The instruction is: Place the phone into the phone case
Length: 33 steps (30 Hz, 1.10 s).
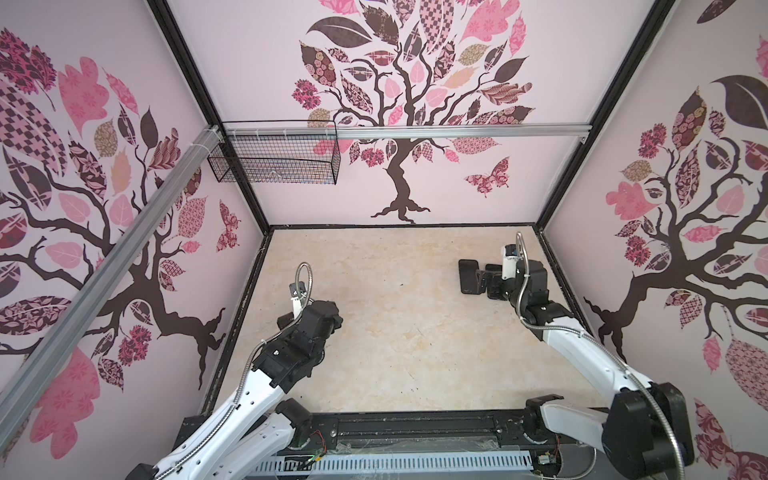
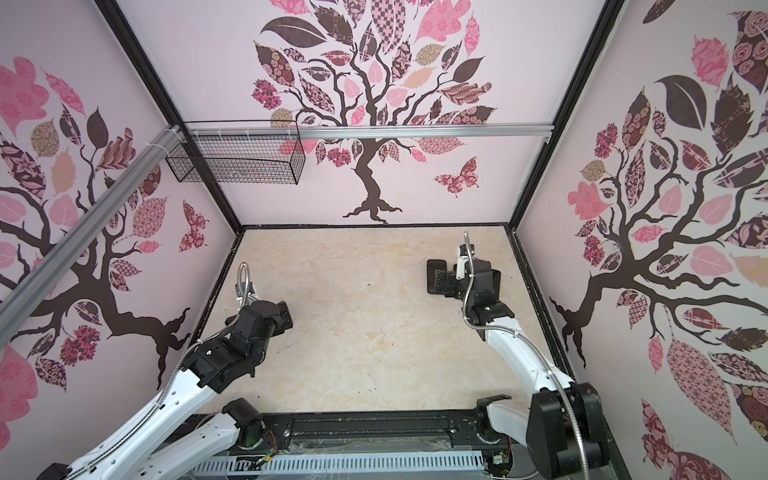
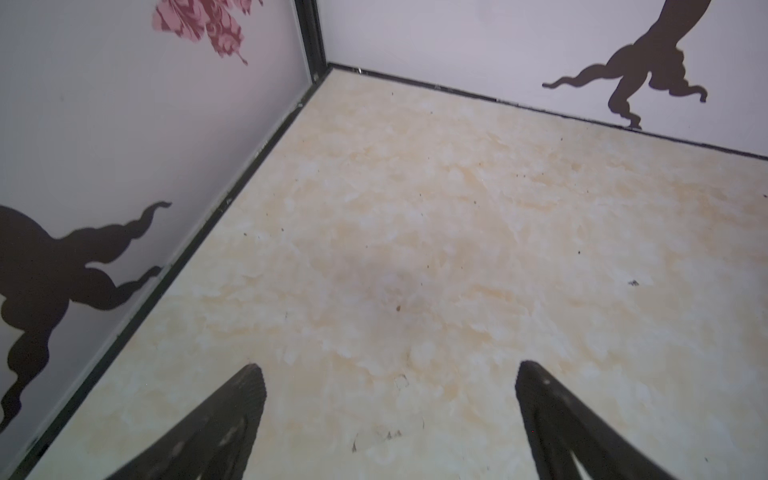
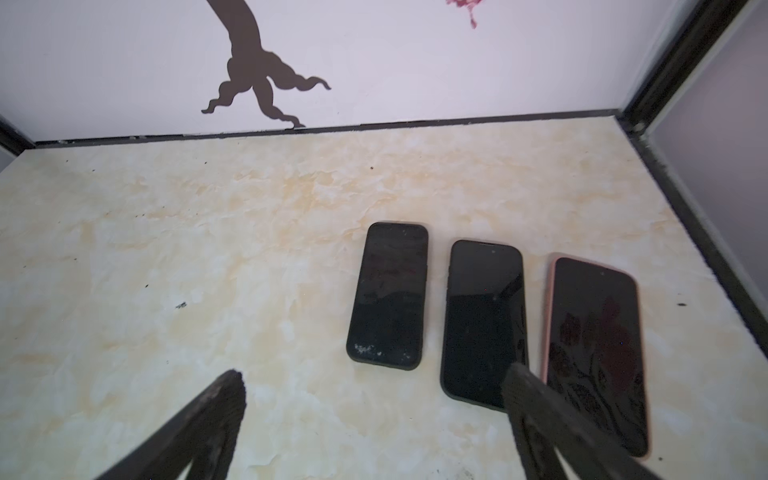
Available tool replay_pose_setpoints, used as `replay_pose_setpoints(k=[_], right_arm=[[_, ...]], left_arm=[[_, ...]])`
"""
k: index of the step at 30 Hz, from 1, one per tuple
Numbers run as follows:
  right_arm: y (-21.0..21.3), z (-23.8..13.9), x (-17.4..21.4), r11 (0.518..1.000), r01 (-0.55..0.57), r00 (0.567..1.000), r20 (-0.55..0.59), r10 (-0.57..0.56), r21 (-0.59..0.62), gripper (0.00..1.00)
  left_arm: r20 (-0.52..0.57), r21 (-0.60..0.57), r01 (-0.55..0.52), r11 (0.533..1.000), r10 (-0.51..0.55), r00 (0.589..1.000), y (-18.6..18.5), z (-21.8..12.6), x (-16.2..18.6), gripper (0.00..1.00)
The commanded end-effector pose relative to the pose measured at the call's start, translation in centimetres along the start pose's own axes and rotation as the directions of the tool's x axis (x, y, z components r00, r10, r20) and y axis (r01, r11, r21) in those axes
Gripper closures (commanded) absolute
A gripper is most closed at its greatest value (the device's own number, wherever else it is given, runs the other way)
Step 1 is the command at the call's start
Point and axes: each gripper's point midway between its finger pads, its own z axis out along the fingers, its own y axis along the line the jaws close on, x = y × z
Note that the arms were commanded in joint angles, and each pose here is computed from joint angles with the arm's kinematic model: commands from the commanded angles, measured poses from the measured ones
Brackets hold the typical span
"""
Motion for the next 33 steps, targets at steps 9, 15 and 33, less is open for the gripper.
replay_pose_setpoints(k=[9, 15, 33], right_arm=[[-3.8, -1.3, 0.8, 0.984, 0.006, 0.961, 0.27, -0.055, 0.179, 0.0], [-4.5, 0.0, 3.3, 0.979, 0.023, 0.959, 0.273, -0.079, 0.205, 0.0], [-6.3, 3.2, 5.8, 0.981, -0.021, 0.948, 0.317, -0.042, 0.193, 0.0]], left_arm=[[0.274, -0.074, -0.068, 0.995, 0.086, 0.958, 0.9, 4.6, -1.4, 0.03], [0.231, -0.106, 0.038, 0.994, -0.012, 0.973, 4.2, 8.9, 0.0, 0.03], [0.27, -0.023, -0.023, 0.999, 0.028, 0.962, 3.8, 15.3, 1.4, 0.03]])
